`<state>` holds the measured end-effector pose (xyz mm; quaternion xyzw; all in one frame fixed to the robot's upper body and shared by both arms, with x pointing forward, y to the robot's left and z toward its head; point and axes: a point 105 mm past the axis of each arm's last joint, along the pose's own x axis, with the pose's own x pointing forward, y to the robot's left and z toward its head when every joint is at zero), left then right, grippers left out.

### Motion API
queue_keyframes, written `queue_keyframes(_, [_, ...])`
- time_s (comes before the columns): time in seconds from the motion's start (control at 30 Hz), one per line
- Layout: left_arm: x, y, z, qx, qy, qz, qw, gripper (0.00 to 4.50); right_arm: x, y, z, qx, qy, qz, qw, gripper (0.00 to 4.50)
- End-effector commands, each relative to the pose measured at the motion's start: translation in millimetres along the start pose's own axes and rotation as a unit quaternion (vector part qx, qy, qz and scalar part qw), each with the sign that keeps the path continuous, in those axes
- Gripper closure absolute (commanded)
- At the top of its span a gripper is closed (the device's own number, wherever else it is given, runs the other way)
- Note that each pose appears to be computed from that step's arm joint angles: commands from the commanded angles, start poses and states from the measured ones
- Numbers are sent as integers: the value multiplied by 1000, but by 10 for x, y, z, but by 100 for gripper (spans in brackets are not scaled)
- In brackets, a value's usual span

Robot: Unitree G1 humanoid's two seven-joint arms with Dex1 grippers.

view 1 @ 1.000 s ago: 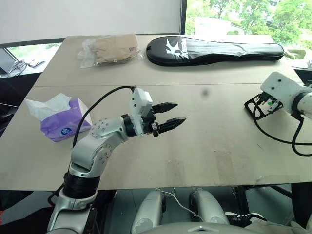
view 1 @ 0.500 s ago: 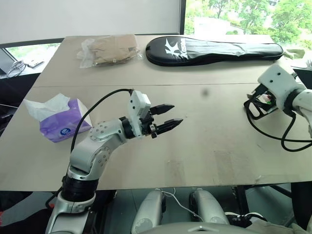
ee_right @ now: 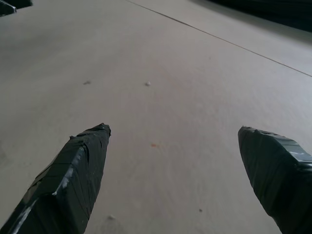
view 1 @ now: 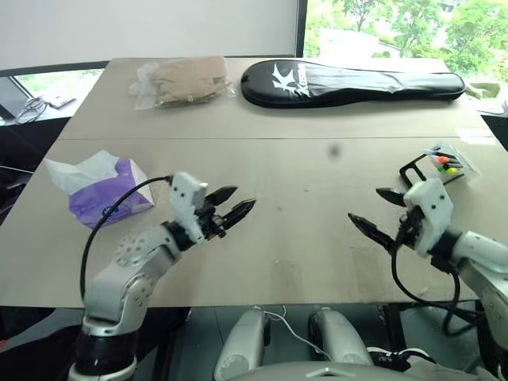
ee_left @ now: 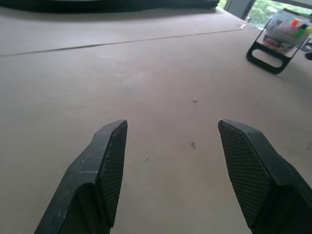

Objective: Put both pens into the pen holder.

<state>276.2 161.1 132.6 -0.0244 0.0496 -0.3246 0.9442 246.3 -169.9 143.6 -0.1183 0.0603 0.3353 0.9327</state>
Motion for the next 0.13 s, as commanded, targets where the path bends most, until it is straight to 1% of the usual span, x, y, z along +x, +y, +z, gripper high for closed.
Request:
queue_keyframes(0.03, [-141,49,107,20,-31,37,999,149,-148,-80,24,-32,-28,-13,999,3])
queue_keyframes(0.13, [-247,164,84,15,-44,81,996,149,-158,-161,-29,-35,-38,-29,998,3])
